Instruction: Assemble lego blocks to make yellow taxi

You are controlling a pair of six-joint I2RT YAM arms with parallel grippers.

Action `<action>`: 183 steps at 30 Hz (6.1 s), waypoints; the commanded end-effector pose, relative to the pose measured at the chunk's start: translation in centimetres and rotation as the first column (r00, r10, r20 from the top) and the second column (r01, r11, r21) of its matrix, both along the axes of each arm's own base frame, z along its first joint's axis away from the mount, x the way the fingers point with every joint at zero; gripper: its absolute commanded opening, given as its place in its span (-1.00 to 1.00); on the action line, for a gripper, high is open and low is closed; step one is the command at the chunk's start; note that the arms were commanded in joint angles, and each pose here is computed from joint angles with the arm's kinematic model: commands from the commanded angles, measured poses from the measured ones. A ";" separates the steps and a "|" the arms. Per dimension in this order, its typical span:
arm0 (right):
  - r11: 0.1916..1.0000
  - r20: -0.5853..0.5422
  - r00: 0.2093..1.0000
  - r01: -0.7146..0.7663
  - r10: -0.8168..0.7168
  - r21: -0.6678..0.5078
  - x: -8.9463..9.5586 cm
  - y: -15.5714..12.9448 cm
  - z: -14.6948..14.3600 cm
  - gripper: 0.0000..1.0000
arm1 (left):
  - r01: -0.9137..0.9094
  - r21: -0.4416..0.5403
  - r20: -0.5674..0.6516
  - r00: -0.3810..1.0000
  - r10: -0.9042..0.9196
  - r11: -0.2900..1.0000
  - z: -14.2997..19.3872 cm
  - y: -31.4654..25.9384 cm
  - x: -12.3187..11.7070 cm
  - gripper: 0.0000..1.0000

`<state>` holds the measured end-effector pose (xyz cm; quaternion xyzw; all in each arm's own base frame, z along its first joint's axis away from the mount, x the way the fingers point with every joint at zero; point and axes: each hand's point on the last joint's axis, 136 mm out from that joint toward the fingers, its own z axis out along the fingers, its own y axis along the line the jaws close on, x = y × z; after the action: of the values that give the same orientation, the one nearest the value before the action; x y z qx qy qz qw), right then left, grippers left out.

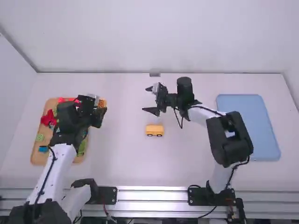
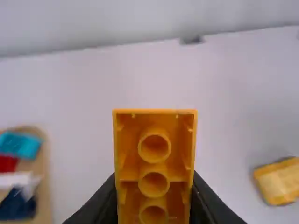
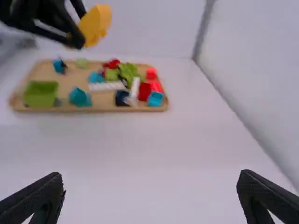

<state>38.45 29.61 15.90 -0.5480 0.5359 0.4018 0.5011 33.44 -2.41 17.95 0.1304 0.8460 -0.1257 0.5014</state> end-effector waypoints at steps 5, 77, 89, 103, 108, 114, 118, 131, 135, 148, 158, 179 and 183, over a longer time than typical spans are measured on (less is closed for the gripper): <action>0.904 -0.213 0.883 -0.381 0.418 0.194 -2.9 1.1 3.6 0.99 | 0.419 -0.088 0.160 0.901 -0.402 0.904 0.7 -7.2 -1.7 -0.83; 0.870 -0.213 0.847 -0.453 0.488 0.193 -4.6 4.2 4.1 -0.28 | 0.745 -0.178 0.419 0.649 -0.635 0.643 0.5 -13.1 2.4 -0.85; 0.946 -0.249 0.915 -0.286 0.316 0.150 -1.7 5.2 3.4 -0.60 | 0.744 -0.183 0.416 0.650 -0.635 0.642 0.4 -13.1 2.3 -0.11; 0.985 -0.301 0.942 -0.114 0.147 0.126 2.4 2.2 2.8 -0.89 | 0.736 -0.209 0.387 0.667 -0.637 0.643 -0.3 -13.1 2.3 0.98; 0.997 -0.351 0.936 0.035 -0.009 0.070 5.0 1.3 1.4 -0.94 | 0.729 -0.184 0.374 0.672 -0.639 0.659 -1.3 -13.0 2.4 0.98; 0.968 -0.412 0.877 0.245 -0.246 -0.058 8.1 -1.2 -1.1 -1.00 | 0.543 -0.246 0.233 0.837 -0.495 0.803 -4.2 -11.2 5.1 0.98; 0.887 -0.376 0.804 0.400 -0.460 -0.229 9.3 -3.6 -2.7 -1.00 | 0.461 -0.242 0.190 0.885 -0.425 0.854 -5.2 -10.1 6.1 0.98; 0.239 0.058 0.625 0.381 -0.779 -0.893 1.3 -14.9 -10.3 -1.00 | 0.353 -0.156 0.190 0.927 -0.322 0.923 -5.9 -7.2 7.7 0.98; 0.251 -0.029 0.761 0.177 -0.648 -0.952 -2.6 -15.3 -11.9 -1.00 | 0.332 -0.147 0.187 0.934 -0.304 0.932 -6.0 -7.0 8.0 0.98; 0.288 -0.152 0.959 -0.080 -0.238 -0.954 -7.8 -14.9 -15.4 -1.00 | 0.333 -0.161 0.165 0.937 -0.307 0.929 -6.4 -6.9 7.8 0.98; 0.275 -0.150 0.970 -0.093 -0.192 -0.957 -7.8 -14.1 -18.3 -1.00 | 0.332 -0.161 0.167 0.937 -0.306 0.929 -6.4 -6.9 7.8 0.98; 0.286 -0.210 0.958 -0.149 -0.196 -0.947 -7.1 -12.4 -14.8 0.97 | 0.328 -0.167 0.161 0.939 -0.302 0.930 -6.4 -6.9 7.8 0.98; 0.320 -0.144 0.968 -0.074 -0.203 -0.945 -5.4 -11.8 -11.8 0.97 | 0.329 -0.160 0.164 0.939 -0.303 0.931 -6.5 -6.8 7.8 0.98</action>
<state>31.95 17.02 1.84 -0.6632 0.7461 0.0591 0.0023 40.95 -9.44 11.07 0.2208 0.7676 -0.2757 0.5348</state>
